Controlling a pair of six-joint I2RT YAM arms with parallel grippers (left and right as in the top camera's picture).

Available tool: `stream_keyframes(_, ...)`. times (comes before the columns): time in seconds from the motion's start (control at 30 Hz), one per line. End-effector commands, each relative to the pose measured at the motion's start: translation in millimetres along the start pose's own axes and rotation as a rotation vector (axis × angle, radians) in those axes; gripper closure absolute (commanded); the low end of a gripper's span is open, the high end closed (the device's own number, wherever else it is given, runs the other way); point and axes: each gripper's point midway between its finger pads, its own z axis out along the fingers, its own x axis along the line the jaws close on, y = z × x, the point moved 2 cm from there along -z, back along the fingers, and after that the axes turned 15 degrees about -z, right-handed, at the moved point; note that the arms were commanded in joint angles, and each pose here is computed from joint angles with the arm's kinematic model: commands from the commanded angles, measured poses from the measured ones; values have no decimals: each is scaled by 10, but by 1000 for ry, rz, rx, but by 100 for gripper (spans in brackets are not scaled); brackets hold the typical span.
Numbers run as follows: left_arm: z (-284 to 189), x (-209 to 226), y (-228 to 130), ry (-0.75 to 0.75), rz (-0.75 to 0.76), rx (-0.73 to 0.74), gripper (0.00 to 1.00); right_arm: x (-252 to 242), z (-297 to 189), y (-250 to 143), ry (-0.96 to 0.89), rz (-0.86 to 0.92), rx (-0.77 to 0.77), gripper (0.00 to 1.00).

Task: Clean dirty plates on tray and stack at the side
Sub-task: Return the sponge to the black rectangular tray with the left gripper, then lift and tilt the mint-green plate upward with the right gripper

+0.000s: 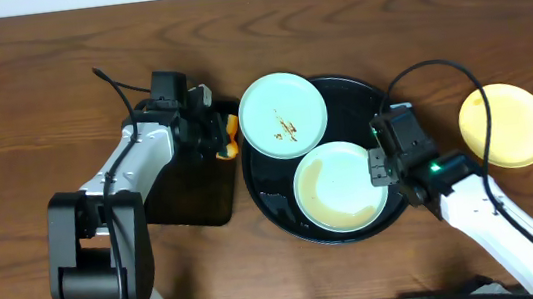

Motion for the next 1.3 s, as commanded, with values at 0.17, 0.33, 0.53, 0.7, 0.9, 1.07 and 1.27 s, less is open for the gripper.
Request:
stream_keyframes(0.17, 35, 133, -61, 69, -9, 13, 85, -101, 265, -114, 60, 71, 115, 81)
stream_keyframes(0.33, -10, 419, -136, 237, -36, 18, 86, 9, 396, -228, 171, 67, 186, 83)
stream_keyframes(0.53, -38, 511, -232, 286, -52, 54, 85, 70, 566, -387, 192, 65, 273, 80)
stream_keyframes(0.7, -38, 510, -231, 286, -51, 54, 85, 80, 643, -464, 190, 63, 313, 91)
stream_keyframes(0.9, -38, 510, -232, 286, -52, 54, 85, 80, 672, -377, 190, 65, 273, 99)
stream_keyframes(1.07, -37, 509, -231, 285, -52, 54, 85, -113, 609, -159, 95, 71, 198, 99)
stream_keyframes(1.27, -37, 508, -229, 285, -52, 53, 85, -467, 224, 270, -91, 10, 28, 99)
